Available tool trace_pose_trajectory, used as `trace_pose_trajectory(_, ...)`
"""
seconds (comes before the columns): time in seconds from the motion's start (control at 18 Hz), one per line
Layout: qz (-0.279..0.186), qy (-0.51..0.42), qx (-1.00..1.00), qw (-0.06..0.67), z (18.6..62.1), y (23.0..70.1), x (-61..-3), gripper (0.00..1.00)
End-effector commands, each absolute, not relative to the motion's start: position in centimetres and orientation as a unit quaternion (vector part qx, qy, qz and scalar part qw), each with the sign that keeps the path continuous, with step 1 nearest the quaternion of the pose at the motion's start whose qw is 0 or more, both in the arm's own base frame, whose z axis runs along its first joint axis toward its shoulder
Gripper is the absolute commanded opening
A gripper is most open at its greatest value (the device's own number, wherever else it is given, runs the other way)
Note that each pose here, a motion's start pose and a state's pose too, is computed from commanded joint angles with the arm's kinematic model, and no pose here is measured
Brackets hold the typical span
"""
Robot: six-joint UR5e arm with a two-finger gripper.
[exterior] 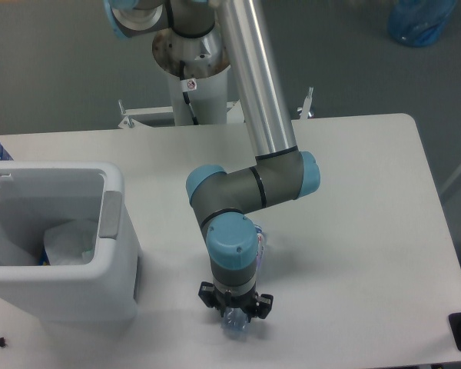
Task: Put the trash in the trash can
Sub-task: 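Close the gripper around the bottle's end, then lift the bottle and carry it over the white bin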
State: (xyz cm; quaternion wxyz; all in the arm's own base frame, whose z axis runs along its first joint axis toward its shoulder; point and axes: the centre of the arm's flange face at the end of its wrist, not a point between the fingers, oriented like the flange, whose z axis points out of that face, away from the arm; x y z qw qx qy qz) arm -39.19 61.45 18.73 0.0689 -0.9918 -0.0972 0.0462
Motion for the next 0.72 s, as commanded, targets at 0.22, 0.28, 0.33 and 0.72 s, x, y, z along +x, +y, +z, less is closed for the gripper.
trace_pose_trajectory(0.22,0.052,-0.096,-0.991,0.077,20.0,61.5,-39.2,0.56)
trace_pose_trajectory(0.28,0.055,-0.1,-0.99,0.084,21.1,61.4,-39.3,0.56)
trace_pose_trajectory(0.33,0.064,-0.104,-0.988,0.1,22.7,61.4,-39.5,0.56)
trace_pose_trajectory(0.72,0.079,-0.189,-0.952,0.228,34.3,60.0,-41.7,0.56)
